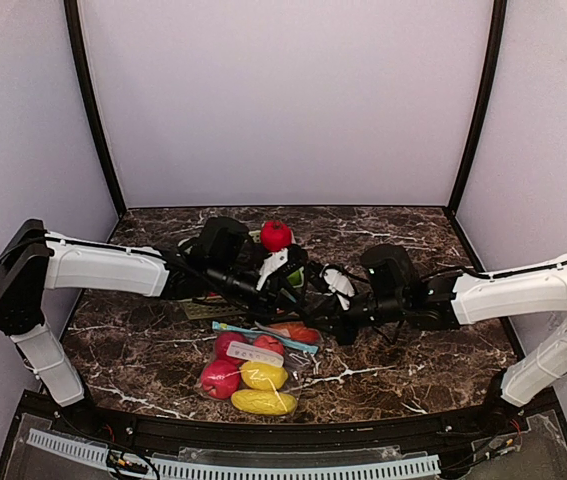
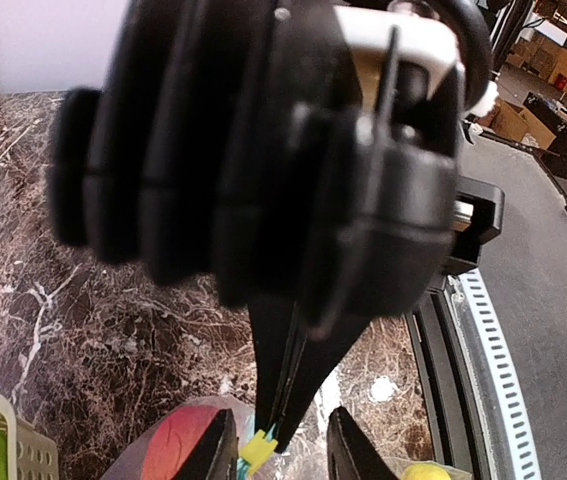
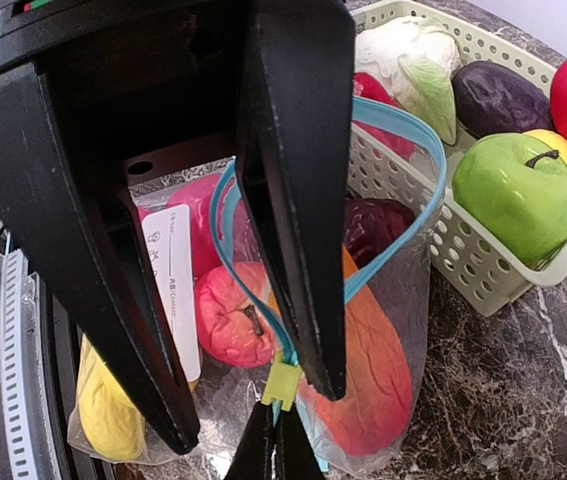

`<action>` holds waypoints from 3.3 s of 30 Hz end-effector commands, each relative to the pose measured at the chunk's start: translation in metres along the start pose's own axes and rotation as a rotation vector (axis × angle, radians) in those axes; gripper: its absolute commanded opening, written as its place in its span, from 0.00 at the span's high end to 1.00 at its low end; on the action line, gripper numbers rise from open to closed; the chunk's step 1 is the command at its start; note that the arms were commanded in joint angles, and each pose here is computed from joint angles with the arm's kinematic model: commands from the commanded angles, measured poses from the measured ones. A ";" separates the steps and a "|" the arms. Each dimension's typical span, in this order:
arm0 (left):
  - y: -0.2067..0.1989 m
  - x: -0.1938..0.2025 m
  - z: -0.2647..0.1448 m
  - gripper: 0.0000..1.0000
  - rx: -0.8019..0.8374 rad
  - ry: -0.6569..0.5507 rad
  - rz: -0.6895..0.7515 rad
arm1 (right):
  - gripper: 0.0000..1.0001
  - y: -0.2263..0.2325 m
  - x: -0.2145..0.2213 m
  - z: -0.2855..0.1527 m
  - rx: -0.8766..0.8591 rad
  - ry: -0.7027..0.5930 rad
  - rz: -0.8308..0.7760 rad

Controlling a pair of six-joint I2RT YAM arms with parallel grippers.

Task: Place the food in the zip-top bag and seal the zipper
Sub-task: Zip the zipper of the food storage bag.

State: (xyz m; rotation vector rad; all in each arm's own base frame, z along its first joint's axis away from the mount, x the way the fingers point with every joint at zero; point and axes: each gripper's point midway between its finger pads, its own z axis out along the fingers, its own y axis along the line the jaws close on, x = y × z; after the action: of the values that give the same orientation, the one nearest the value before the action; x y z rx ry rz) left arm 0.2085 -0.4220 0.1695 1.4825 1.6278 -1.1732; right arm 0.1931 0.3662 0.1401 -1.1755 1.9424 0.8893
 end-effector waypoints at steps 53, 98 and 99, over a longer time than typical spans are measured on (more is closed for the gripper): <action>0.020 0.023 -0.014 0.96 -0.190 0.220 0.009 | 1.00 -0.030 -0.005 -0.031 0.135 -0.068 0.064; 0.038 0.027 -0.056 0.91 -0.312 0.247 -0.046 | 1.00 -0.036 -0.004 -0.063 0.217 -0.037 0.035; 0.038 0.028 -0.058 0.91 -0.318 0.248 -0.047 | 1.00 -0.038 -0.003 -0.063 0.229 -0.037 0.037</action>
State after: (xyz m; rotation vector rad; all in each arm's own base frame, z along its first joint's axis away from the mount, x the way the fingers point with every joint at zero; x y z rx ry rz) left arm 0.2271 -0.4133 0.1894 1.5041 1.6723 -0.8982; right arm 0.2014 0.3329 0.1805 -1.0538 1.8814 0.8318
